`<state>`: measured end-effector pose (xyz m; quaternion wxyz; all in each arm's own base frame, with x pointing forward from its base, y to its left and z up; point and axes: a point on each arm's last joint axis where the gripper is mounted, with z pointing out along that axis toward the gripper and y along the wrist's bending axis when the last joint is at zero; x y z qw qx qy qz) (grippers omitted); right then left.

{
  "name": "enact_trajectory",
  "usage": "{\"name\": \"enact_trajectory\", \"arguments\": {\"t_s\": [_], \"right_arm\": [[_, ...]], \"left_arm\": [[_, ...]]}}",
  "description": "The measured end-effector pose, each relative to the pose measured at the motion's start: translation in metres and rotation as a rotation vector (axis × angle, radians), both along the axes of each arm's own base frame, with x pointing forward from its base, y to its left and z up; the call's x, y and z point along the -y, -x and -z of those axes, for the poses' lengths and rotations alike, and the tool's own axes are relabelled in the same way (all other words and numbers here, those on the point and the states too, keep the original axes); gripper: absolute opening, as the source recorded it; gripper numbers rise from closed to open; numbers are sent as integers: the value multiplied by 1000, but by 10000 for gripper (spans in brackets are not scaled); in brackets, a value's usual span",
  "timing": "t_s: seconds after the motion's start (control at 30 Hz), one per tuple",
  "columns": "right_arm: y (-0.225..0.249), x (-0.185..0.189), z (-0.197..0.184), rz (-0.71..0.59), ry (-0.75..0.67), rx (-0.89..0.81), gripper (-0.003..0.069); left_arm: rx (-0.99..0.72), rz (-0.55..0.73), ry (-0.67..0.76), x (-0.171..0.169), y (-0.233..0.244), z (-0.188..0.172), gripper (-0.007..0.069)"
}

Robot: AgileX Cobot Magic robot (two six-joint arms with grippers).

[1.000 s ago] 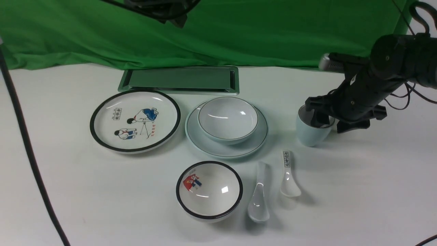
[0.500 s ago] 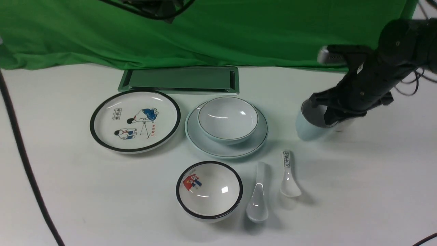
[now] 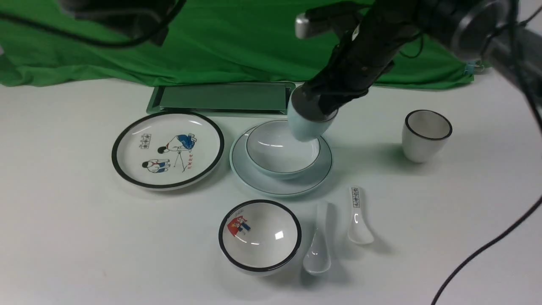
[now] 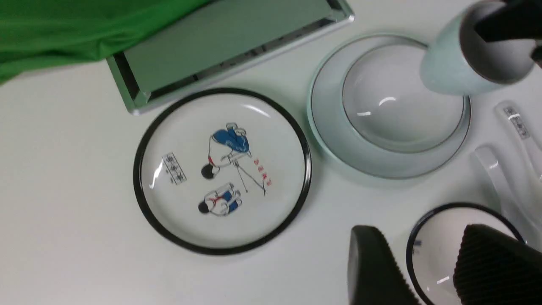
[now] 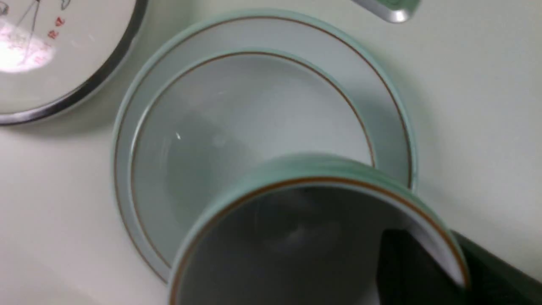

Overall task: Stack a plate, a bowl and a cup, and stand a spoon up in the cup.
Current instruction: Use the right arm to put the blue teacup into the blue rice bowl in the middle, then use the right arm to grab a blue soup spoon

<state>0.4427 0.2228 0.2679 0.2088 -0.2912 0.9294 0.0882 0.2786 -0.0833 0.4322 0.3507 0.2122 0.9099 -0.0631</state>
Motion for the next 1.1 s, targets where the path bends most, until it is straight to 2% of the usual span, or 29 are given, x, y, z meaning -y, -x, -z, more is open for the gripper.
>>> {"name": "enact_trajectory", "arguments": {"t_s": [0.17, 0.33, 0.5, 0.57, 0.6, 0.67, 0.77, 0.87, 0.97, 1.1], "right_arm": [[-14, -18, 30, -12, 8, -23, 85], [-19, -20, 46, 9, 16, -47, 90], [-19, -20, 45, 22, 14, -48, 161], [-18, -20, 44, 28, 14, -54, 295], [-16, -19, 41, 27, 18, -60, 387], [-11, -16, 32, 11, 34, -74, 507], [-1, -10, 7, -19, 51, -59, 592], [16, -1, -29, -30, 41, -12, 594], [46, 14, -69, -47, 32, 27, 548], [85, 31, -72, -63, 69, -39, 514]], "left_arm": [[11, -17, 22, -9, 36, 37, 236], [-7, -31, 19, -15, 55, 74, 236], [-17, -35, 16, -16, 55, 86, 240], [8, -39, 23, -15, 54, 85, 241], [24, -40, 28, -15, 53, 84, 241], [44, -43, 34, -15, 51, 83, 241], [59, -45, 40, -15, 50, 82, 241], [60, -45, 40, -15, 50, 82, 241], [44, -43, 37, -15, 51, 83, 241], [10, -39, 32, -15, 53, 85, 241]]}}
